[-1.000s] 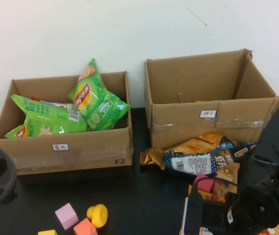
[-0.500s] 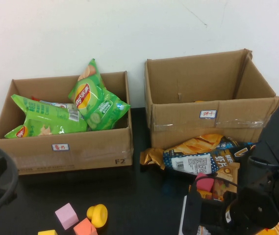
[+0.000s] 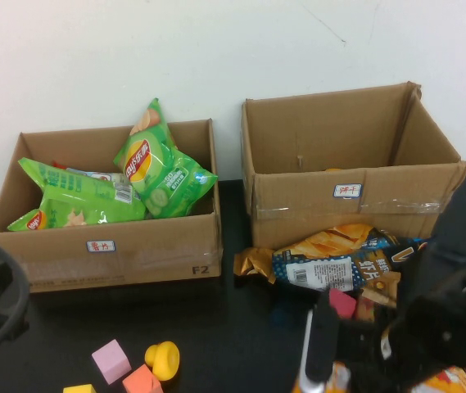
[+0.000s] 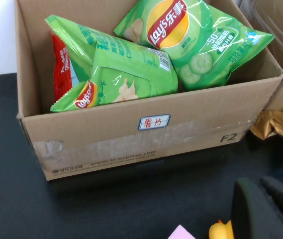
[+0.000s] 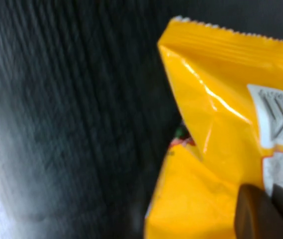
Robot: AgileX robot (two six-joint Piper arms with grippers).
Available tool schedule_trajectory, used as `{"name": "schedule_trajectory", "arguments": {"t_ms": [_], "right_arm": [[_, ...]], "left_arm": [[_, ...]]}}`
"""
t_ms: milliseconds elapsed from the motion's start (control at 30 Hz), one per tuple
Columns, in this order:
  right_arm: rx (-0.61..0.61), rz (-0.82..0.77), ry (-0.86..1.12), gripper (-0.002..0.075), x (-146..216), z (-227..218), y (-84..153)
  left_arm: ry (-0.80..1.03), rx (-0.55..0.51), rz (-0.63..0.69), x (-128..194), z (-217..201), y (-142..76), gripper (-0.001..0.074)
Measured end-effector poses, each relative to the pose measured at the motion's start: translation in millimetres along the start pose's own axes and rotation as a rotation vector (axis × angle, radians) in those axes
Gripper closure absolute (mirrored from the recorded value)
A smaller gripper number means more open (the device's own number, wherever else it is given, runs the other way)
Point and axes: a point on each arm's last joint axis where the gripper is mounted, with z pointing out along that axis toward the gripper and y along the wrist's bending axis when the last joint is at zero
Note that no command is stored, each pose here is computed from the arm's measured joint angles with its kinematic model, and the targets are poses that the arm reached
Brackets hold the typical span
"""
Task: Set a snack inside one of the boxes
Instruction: Pick up the potato chip
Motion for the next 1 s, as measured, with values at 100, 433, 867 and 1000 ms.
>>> {"name": "schedule_trajectory", "arguments": {"t_ms": [100,433,867,1000], "right_arm": [[0.058,-0.005,-0.076,0.0719,-11,-28,-7],[0.186,-0.033,-0.207,0.072,-27,-84,-18],[-0.007,0.184,-0.056,0.0098,-23,-17,-13],[-0.066,0.25,-0.049,0.0047,-24,-13,-8]], "left_arm": [[-0.001,0.002,-0.006,0,0,0,0.0736],[-0.006,0.009,-0.025,-1,0,-1,0.0736],[0.001,0.019,-0.035,0,0,-2,0.0736],[0.001,0.019,-0.034,0,0,-2,0.0736]]}}
